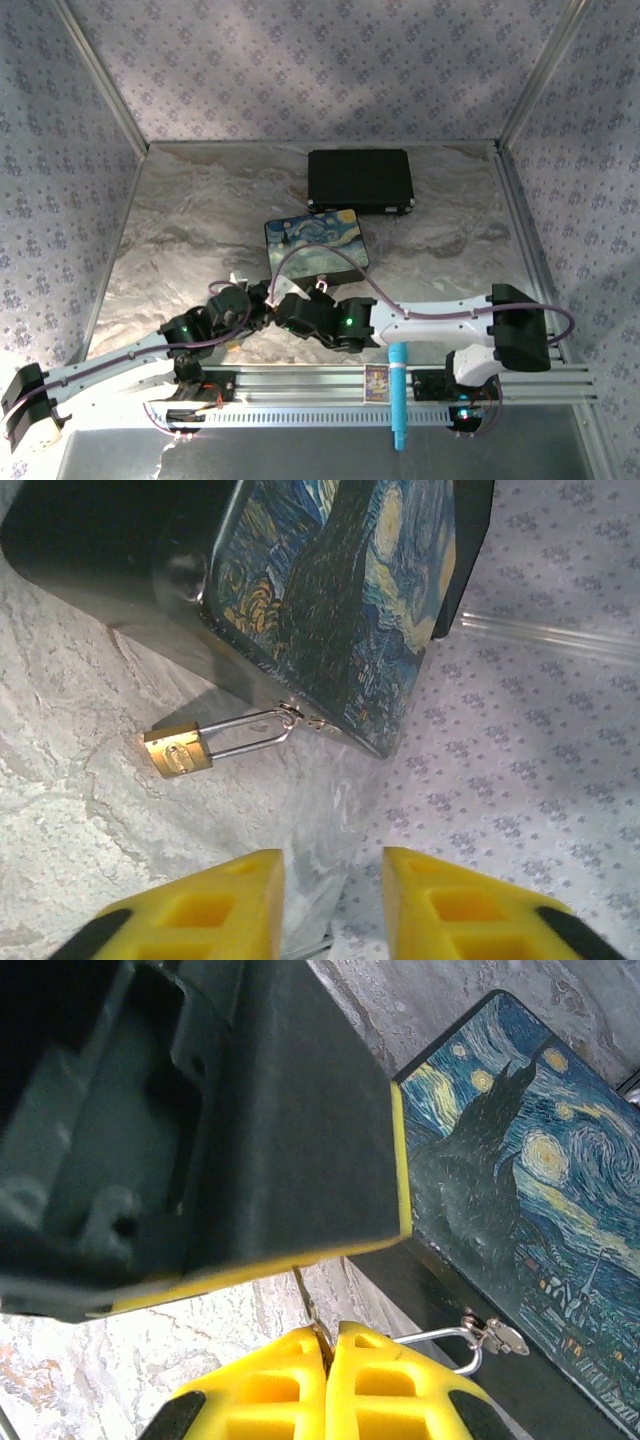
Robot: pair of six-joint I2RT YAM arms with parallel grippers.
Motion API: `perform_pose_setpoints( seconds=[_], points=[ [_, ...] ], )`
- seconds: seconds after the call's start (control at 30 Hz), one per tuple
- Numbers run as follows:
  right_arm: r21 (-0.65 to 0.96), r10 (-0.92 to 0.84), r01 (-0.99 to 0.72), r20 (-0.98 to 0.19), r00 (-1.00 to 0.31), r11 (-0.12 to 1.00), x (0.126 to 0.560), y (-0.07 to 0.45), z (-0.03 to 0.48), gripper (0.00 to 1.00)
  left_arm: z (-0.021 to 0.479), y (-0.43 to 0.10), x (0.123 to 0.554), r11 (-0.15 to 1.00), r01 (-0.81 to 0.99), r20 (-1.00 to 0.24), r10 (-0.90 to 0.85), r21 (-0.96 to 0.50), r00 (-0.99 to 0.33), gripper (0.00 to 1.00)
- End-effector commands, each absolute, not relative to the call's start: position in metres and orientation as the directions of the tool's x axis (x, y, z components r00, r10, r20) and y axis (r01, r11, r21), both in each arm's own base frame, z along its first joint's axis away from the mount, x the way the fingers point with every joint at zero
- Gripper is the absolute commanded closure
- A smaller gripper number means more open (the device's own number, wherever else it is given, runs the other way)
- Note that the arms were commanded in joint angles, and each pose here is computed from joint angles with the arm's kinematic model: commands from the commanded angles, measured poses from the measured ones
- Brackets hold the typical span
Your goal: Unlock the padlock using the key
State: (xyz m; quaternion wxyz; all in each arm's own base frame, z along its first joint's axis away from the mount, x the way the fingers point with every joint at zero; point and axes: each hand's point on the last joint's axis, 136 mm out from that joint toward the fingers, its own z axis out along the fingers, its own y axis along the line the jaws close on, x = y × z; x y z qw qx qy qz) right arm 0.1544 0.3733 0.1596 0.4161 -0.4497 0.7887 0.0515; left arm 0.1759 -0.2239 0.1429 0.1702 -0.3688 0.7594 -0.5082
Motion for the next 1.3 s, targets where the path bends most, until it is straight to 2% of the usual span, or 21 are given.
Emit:
perform_pose_setpoints(
  seconds=[0.0,0.3,0.43,0.53,0.57,0.7,0.73,0.77,0.87,0.97,1.03,1.07,1.13,1.27],
  points=[
    [-0.365,-0.702,-0.733,-0.679,-0.212,0.574,0.157,0.377,0.166,1.0,0.158,-0.229,0.176,0.177,-0.391,0.148,-0.726,-0.903,-0.671,0.75],
    [-0.441,-0.751,-0.716,-0.636,-0.177,0.541,0.157,0.378,0.159,1.0,0.149,-0.224,0.175,0.198,-0.412,0.141,-0.738,-0.89,-0.66,0.87],
    [-0.439,-0.753,-0.72,-0.633,-0.178,0.538,0.156,0.378,0.157,1.0,0.148,-0.224,0.175,0.205,-0.411,0.135,-0.738,-0.888,-0.661,0.98],
    [-0.407,-0.735,-0.724,-0.648,-0.2,0.557,0.156,0.377,0.157,0.9,0.149,-0.226,0.175,0.217,-0.401,0.125,-0.729,-0.89,-0.673,1.0],
    [-0.394,-0.725,-0.723,-0.655,-0.213,0.567,0.157,0.377,0.156,0.84,0.151,-0.227,0.175,0.225,-0.386,0.111,-0.724,-0.895,-0.68,1.0],
    [-0.277,-0.628,-0.706,-0.719,-0.297,0.652,0.16,0.367,0.166,0.39,0.162,-0.23,0.178,0.261,-0.313,0.04,-0.706,-0.913,-0.707,1.0],
    [-0.229,-0.586,-0.706,-0.747,-0.314,0.67,0.158,0.365,0.173,0.26,0.164,-0.23,0.18,0.269,-0.291,0.019,-0.704,-0.918,-0.71,1.0],
    [-0.158,-0.528,-0.707,-0.778,-0.341,0.69,0.157,0.362,0.182,0.02,0.168,-0.231,0.181,0.28,-0.263,-0.009,-0.7,-0.923,-0.714,1.0],
    [0.149,-0.289,-0.68,-0.825,-0.486,0.718,0.163,0.35,0.21,0.01,0.174,-0.227,0.187,0.334,-0.197,-0.099,-0.694,-0.922,-0.713,1.0],
    [0.347,-0.101,-0.59,-0.798,-0.595,0.729,0.178,0.327,0.222,0.01,0.185,-0.225,0.194,0.364,-0.106,-0.187,-0.681,-0.925,-0.708,1.0],
    [0.433,0.002,-0.483,-0.747,-0.665,0.761,0.191,0.306,0.22,0.01,0.191,-0.224,0.198,0.371,-0.057,-0.224,-0.668,-0.927,-0.71,1.0],
    [0.464,0.03,-0.456,-0.725,-0.688,0.759,0.195,0.3,0.218,0.05,0.196,-0.226,0.199,0.368,-0.02,-0.245,-0.658,-0.93,-0.712,1.0],
    [0.496,0.063,-0.4,-0.684,-0.727,0.771,0.201,0.288,0.208,0.04,0.206,-0.23,0.199,0.365,0.061,-0.297,-0.636,-0.929,-0.712,1.0],
    [0.612,0.088,-0.428,-0.633,-0.769,0.665,0.2,0.302,0.2,0.04,0.223,-0.234,0.198,0.369,0.199,-0.397,-0.603,-0.908,-0.692,1.0]
  ],
)
